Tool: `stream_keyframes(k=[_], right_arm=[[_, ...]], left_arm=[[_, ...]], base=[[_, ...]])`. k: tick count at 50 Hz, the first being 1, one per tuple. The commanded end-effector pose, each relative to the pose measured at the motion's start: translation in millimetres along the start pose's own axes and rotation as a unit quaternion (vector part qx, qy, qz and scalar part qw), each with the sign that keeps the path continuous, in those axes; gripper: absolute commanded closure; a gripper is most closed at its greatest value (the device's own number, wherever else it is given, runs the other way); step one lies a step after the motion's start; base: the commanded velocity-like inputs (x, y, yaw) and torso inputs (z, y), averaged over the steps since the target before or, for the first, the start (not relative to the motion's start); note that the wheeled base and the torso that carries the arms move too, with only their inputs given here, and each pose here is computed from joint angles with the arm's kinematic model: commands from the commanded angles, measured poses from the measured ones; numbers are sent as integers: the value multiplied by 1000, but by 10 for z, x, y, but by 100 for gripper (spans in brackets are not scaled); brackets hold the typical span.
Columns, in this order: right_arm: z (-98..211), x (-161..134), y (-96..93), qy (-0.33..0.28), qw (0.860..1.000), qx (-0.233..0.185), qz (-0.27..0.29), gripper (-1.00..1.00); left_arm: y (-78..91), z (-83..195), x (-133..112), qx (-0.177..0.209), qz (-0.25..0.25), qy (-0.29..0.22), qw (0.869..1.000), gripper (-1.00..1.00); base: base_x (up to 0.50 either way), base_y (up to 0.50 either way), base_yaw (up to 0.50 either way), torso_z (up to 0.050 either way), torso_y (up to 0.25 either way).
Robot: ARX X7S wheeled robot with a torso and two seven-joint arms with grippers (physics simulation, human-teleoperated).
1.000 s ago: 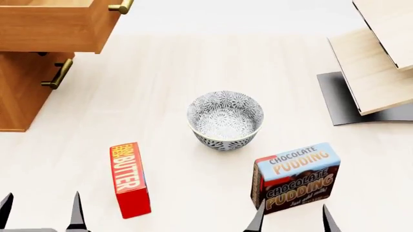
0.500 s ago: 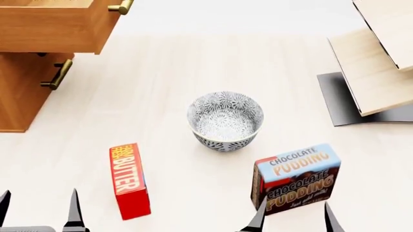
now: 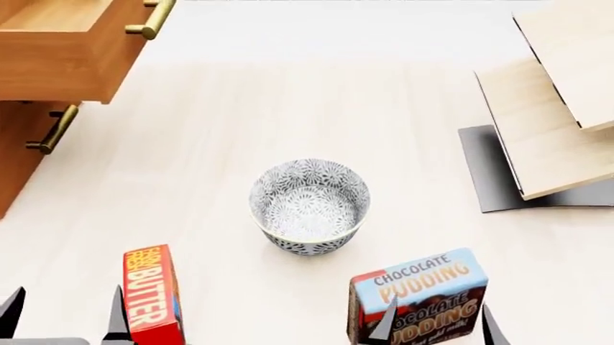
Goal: Close the top drawer of the cabinet.
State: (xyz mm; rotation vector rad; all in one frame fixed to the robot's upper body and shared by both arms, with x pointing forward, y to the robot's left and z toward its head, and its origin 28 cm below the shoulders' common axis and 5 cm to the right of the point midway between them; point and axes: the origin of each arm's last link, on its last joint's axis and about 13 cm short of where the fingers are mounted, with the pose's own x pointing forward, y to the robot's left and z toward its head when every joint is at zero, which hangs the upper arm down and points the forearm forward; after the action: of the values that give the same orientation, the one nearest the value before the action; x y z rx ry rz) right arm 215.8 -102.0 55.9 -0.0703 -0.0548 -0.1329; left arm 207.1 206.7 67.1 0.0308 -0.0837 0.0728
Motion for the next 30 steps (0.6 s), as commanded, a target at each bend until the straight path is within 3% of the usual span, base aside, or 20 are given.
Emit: stream_keyframes(k=[1, 22, 30], right_arm=[[-27, 3, -2, -2, 1000, -6, -2, -100], [-37, 3, -3, -2, 1000, -12, 1, -100], [-71, 1, 10, 6, 1000, -16, -4, -100]], left_arm=[[-6, -16, 1, -1, -2, 3, 1000, -100], [-23, -25, 0, 3, -1, 1, 1000, -100], [-22, -56, -12, -2, -4, 5, 1000, -100]], base=[[94, 0, 0, 0, 0], [183, 23, 0, 0, 0], [337, -228, 0, 0, 0]])
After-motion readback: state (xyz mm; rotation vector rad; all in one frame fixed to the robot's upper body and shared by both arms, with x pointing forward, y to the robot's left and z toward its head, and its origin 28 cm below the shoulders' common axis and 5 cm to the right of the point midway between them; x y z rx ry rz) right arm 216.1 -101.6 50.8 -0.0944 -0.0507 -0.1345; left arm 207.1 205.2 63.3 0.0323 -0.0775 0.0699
